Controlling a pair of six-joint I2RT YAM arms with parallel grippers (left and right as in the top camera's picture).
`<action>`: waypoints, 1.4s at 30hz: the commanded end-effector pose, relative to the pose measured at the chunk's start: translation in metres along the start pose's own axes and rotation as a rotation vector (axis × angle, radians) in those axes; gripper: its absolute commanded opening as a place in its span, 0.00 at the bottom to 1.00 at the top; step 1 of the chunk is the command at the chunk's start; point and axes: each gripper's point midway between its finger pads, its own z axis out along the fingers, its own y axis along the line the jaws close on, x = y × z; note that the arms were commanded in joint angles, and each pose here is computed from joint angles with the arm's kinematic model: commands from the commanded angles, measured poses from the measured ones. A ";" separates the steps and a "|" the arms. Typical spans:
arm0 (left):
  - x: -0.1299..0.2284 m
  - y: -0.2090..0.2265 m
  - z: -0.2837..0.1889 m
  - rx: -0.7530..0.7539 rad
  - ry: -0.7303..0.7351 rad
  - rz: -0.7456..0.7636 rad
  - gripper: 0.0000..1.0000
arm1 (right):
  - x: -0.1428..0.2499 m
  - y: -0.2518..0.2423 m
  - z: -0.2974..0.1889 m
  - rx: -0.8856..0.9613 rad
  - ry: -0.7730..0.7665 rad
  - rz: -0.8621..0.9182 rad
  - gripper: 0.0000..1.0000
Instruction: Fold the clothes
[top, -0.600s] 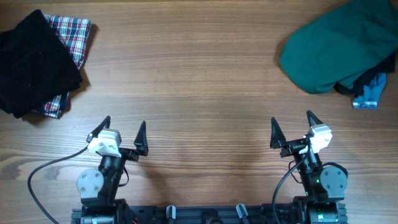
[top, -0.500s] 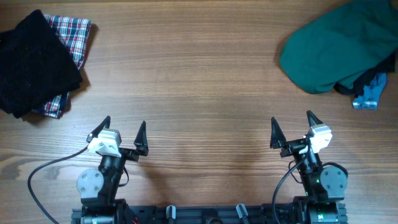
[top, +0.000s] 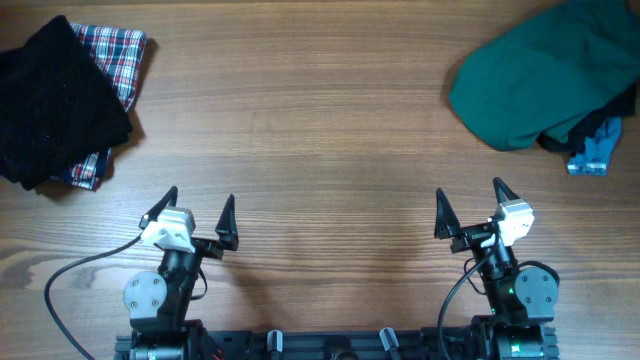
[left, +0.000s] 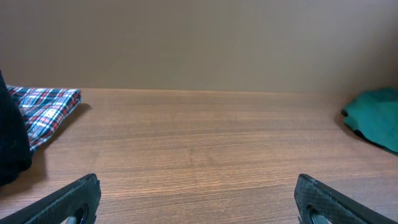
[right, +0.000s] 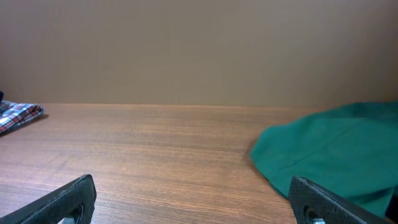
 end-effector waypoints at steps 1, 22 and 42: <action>0.002 0.002 0.000 -0.011 -0.003 -0.009 1.00 | 0.002 -0.004 0.000 0.021 0.005 0.018 1.00; 0.002 0.002 0.000 -0.011 -0.003 -0.009 1.00 | 0.002 -0.004 0.000 0.021 0.005 0.018 1.00; 0.001 0.005 0.000 -0.026 -0.004 0.002 1.00 | 0.001 -0.010 0.000 0.054 0.008 -0.229 1.00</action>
